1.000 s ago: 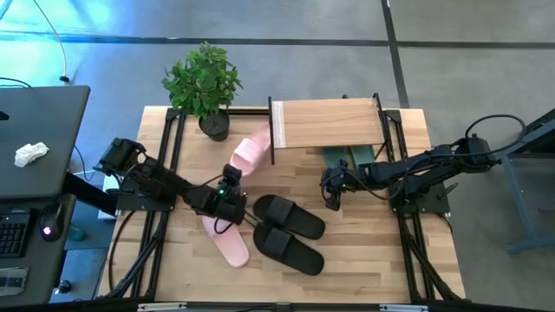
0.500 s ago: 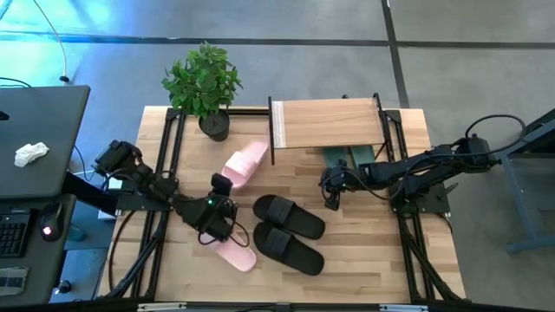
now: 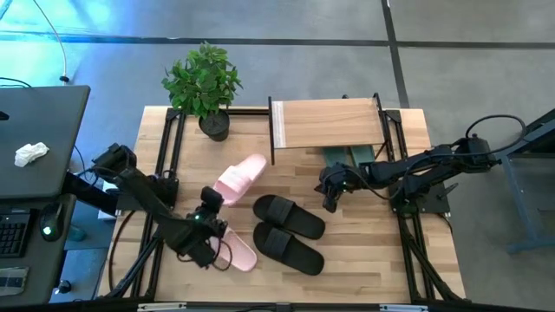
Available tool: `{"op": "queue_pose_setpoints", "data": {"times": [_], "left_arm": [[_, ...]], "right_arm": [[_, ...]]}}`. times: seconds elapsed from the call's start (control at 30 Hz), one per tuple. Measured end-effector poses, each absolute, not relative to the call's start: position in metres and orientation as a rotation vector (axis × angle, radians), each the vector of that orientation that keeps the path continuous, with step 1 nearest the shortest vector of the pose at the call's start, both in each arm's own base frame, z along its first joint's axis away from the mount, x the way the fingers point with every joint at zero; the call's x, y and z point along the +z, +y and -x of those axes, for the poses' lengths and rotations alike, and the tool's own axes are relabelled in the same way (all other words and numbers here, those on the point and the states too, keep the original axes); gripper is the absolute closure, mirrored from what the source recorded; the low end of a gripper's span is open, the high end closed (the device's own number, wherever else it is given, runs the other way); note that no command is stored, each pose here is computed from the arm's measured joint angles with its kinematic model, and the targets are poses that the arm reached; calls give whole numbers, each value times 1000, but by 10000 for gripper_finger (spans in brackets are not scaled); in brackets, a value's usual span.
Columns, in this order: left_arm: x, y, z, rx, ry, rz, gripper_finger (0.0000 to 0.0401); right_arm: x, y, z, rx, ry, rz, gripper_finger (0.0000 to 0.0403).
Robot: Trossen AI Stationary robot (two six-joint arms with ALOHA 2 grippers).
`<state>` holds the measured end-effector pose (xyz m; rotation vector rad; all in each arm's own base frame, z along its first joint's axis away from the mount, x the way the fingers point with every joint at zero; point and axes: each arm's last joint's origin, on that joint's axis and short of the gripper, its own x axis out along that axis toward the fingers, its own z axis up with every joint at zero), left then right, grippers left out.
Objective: Pick and place slides into the shelf
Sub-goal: Put the top pink slide under the shelf
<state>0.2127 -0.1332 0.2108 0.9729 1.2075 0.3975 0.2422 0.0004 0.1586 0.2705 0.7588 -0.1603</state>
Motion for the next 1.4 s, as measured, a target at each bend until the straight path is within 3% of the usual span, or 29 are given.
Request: {"op": "queue_pose_setpoints", "data": {"times": [0.27, 0.57, 0.67, 0.8, 1.1, 1.23, 1.4], "left_arm": [[245, -176, -199, 217, 1092, -1085, 393], [262, -203, -182, 108, 955, -1252, 393], [263, -205, -180, 117, 928, -1270, 393], [263, -204, -181, 129, 927, -1249, 393], [265, -203, -180, 165, 908, -1130, 393], [268, -205, -180, 157, 893, -1068, 393], [281, -206, -182, 156, 837, -992, 393]], "right_arm": [[169, -6, -249, 50, 679, -595, 390], [196, -6, -261, 311, 444, -718, 293], [201, -4, -262, 385, 375, -557, 265], [202, 15, -263, 465, 305, -261, 259], [191, 59, -256, 184, 338, 585, 262], [196, 69, -254, 71, 303, 754, 262], [201, 74, -254, 103, 243, 863, 262]]}}
